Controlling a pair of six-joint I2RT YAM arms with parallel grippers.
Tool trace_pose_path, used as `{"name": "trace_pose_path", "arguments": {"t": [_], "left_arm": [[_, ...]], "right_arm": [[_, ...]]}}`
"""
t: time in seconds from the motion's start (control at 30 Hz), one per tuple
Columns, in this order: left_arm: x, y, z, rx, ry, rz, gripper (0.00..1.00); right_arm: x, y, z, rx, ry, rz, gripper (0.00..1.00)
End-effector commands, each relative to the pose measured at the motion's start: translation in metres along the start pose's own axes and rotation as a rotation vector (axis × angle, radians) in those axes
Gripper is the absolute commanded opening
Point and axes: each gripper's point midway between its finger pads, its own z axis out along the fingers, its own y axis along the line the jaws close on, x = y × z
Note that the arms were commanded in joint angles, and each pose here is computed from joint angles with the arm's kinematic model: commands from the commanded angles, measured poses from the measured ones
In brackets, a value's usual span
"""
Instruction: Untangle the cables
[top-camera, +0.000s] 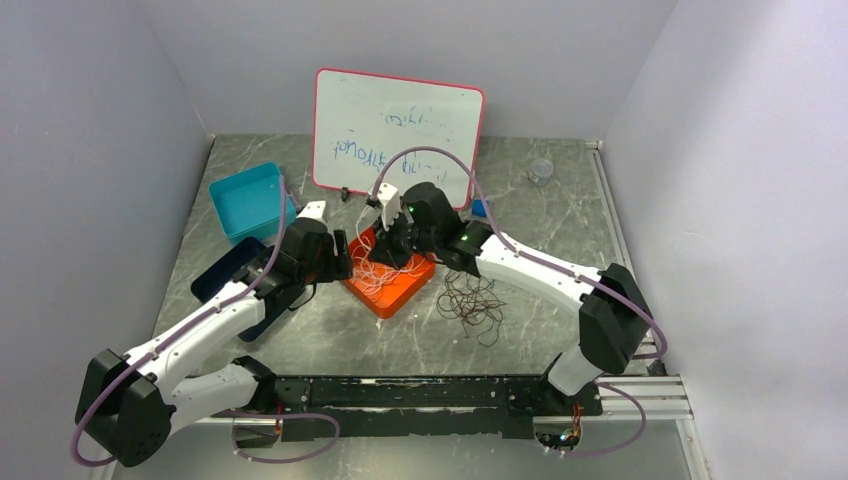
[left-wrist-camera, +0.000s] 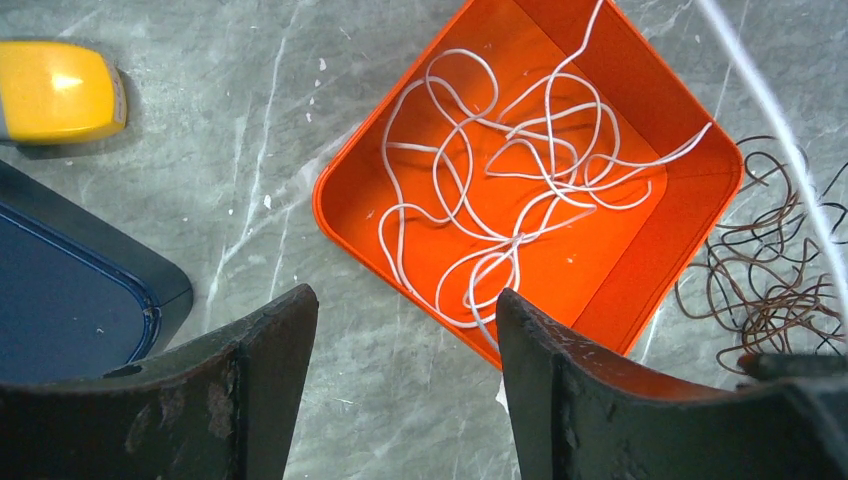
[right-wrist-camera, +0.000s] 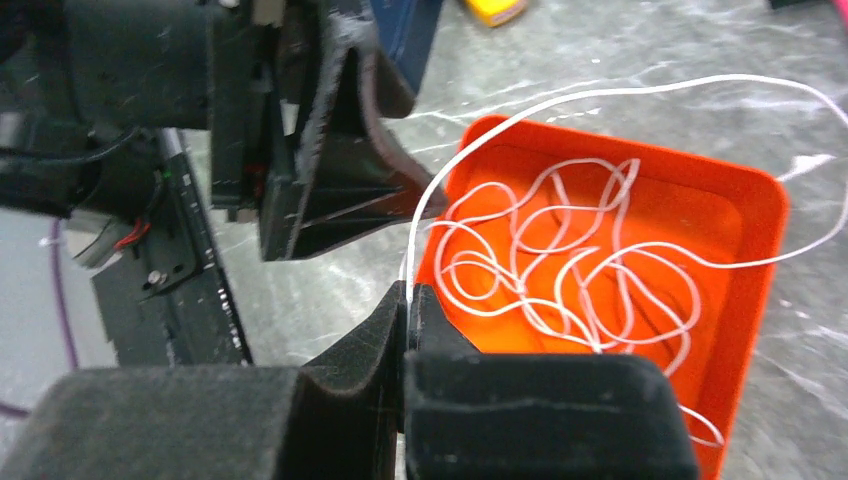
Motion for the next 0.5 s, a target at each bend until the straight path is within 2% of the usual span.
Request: {"name": "trace_pose_path", "arguments": {"t": [0.0, 0.17, 0.33, 0.47], "left_arm": [[-0.002, -0.003, 0.001, 0.026, -0.018, -0.021, 0.7], [-0.003, -0.002, 0.0, 0.025, -0.026, -0.023, 0.7], [-0.002, -0.001, 0.0, 0.023, -0.026, -0.022, 0.7], [-0.003, -0.002, 0.0, 0.023, -0.03, -0.024, 0.7]], "right_arm": [[-0.001, 0.028, -0.003, -0.147, -0.024, -0.009, 0.0], [0.015, 0.025, -0.001, -0.13, 0.012, 0.049, 0.0], [0.049, 0.021, 0.009, -0.12, 0.138, 0.128, 0.0], [0.072, 0.0, 0.017, -0.001, 0.213, 0.185, 0.0]]}}
